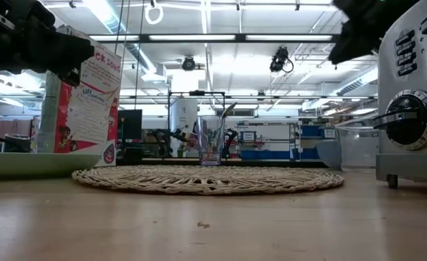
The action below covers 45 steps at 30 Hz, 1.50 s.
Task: Arrange a breakfast setting
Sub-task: Put the bowl on the table mat
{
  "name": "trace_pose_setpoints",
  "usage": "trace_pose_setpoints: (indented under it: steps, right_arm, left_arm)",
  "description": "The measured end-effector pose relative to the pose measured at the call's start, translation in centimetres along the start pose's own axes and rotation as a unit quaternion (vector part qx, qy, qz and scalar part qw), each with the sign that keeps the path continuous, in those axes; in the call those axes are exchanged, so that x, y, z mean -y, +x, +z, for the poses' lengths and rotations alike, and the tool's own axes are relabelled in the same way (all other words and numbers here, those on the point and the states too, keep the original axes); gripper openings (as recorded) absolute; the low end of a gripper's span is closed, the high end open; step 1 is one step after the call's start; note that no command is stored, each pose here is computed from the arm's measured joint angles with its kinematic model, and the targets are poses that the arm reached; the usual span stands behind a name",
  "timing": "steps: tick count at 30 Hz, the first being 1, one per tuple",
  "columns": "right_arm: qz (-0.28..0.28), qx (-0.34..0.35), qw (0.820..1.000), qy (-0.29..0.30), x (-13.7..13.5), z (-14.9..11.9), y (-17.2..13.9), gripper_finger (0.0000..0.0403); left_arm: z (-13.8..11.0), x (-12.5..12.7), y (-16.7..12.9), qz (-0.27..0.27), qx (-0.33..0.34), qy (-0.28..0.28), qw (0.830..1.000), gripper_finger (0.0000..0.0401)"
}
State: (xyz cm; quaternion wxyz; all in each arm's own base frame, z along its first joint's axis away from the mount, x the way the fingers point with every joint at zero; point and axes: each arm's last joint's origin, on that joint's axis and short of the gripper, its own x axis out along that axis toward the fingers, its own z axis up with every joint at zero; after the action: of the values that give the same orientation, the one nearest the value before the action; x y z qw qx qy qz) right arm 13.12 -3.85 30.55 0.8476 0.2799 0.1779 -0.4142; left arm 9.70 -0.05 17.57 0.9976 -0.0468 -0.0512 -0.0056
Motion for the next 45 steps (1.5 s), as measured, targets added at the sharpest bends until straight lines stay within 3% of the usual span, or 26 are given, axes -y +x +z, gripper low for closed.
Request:
trace_pose_setpoints:
  steps: [3,7,11,14,20,30,37,45]
  right_arm:
    - [-0.027,-0.057,0.998,-0.012,-1.3,1.5,2.0,0.0094]
    - [-0.060,-0.099,0.993,0.019,-1.9,3.5,5.3,0.0151]
    - [-0.112,-0.162,0.979,0.056,-0.7,5.0,9.3,0.0200]
    - [-0.155,-0.228,0.958,0.075,0.9,5.1,12.3,0.0214]
    - [-0.214,-0.299,0.926,0.081,3.7,4.5,16.1,0.0214]
    - [-0.279,-0.315,0.907,0.031,5.3,3.4,19.0,0.0190]
    - [-0.292,-0.304,0.907,0.015,4.4,3.0,18.8,0.0158]
    - [-0.298,-0.288,0.909,-0.049,2.5,2.6,17.6,0.0159]
  left_arm:
    - [0.0,0.0,0.0,0.000,0.000,0.000,1.000,0.0084]
    - [0.0,0.0,0.0,0.000,0.000,0.000,1.000,0.0084]
    - [0.0,0.0,0.0,0.000,0.000,0.000,1.000,0.0084]
    - [0.0,0.0,0.0,0.000,0.000,0.000,1.000,0.0084]
    - [0.0,0.0,0.0,0.000,0.000,0.000,1.000,0.0084]
    - [0.0,0.0,0.0,0.000,0.000,0.000,1.000,0.0084]
    - [0.0,0.0,0.0,0.000,0.000,0.000,1.000,0.0084]
    - [0.0,0.0,0.0,0.000,0.000,0.000,1.000,0.0084]
